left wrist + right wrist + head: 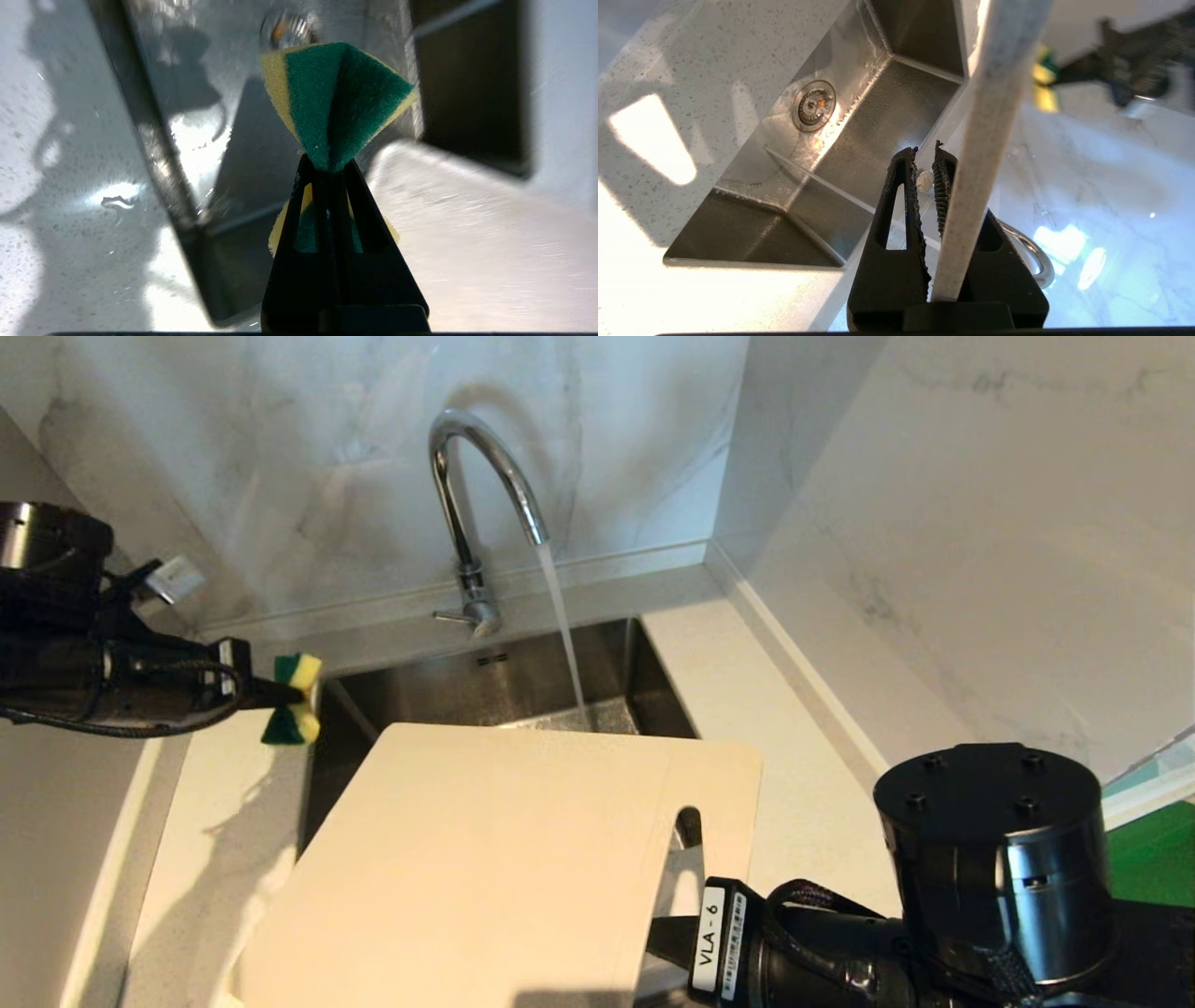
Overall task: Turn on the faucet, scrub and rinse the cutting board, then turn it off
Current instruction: Scrub the cutting board underwater
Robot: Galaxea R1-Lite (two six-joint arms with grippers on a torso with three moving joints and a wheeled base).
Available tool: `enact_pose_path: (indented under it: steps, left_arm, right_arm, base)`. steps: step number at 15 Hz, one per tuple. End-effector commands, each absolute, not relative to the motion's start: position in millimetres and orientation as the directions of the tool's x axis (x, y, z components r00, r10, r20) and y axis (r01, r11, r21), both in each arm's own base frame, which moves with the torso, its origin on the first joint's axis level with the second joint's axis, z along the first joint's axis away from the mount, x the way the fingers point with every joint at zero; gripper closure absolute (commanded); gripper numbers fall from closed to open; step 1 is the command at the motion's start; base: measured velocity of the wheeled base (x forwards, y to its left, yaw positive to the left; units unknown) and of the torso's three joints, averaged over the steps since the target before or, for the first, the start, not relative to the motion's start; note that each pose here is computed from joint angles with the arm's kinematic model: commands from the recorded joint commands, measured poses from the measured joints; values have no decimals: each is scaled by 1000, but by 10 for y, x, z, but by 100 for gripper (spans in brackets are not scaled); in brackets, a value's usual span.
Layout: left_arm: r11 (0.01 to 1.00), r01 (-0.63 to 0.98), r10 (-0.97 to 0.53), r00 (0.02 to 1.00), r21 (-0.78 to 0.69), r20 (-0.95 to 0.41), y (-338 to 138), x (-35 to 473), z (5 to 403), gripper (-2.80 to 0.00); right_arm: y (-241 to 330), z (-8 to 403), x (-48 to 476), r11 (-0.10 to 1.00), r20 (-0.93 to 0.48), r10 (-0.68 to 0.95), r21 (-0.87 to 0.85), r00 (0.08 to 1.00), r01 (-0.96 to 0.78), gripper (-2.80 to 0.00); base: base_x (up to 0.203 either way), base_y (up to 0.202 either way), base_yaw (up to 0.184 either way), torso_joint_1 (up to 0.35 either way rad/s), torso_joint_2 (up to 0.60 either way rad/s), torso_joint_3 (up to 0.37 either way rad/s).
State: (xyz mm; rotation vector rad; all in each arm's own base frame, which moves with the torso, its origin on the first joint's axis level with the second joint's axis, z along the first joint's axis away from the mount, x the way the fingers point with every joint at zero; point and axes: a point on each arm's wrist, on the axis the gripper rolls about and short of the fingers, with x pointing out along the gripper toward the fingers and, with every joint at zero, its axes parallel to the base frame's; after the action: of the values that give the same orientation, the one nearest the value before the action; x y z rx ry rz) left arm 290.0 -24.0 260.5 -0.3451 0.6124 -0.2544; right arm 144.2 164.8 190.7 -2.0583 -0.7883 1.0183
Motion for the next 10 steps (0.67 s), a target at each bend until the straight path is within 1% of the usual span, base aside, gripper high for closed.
enact_pose_path:
  steps: [1,3,5,6,8,10]
  left_arm:
    - [887,190,-382,814,-422,-438,-365,2626,2930,0]
    - [851,289,-488,745,-439,-455,-661,2338,3013,0]
    - [797,392,-598,625,-460,-503,-999,2037,2983,0]
    - [769,436,-638,553,-467,-536,-1166,1888,2909,0]
    - [742,493,-663,438,-454,-608,-1446,1609,2718,0]
    - [738,532,-650,390,-416,-652,-1626,1408,2544,0]
  right_arm:
    - [1651,1904,1443,-575,-413,758,-788,504,219,0]
    - [1653,1902,1445,-575,-413,758,-788,504,219,0]
    - [1655,1901,1446,-574,-413,758,-790,504,215,0]
    - [1659,1907,1450,-572,-411,759,-792,505,215,0]
    - [1656,1914,1451,-571,-409,758,-792,508,216,0]
    - [1654,1914,1446,-571,-409,759,-792,507,216,0]
  base:
    - [0,0,0,0,0,0]
    - [0,0,0,0,0,0]
    - [0,0,0,0,0,0]
    - [0,0,0,0,0,0]
    - [0,0,0,0,0,0]
    - [0,0,0,0,0,0]
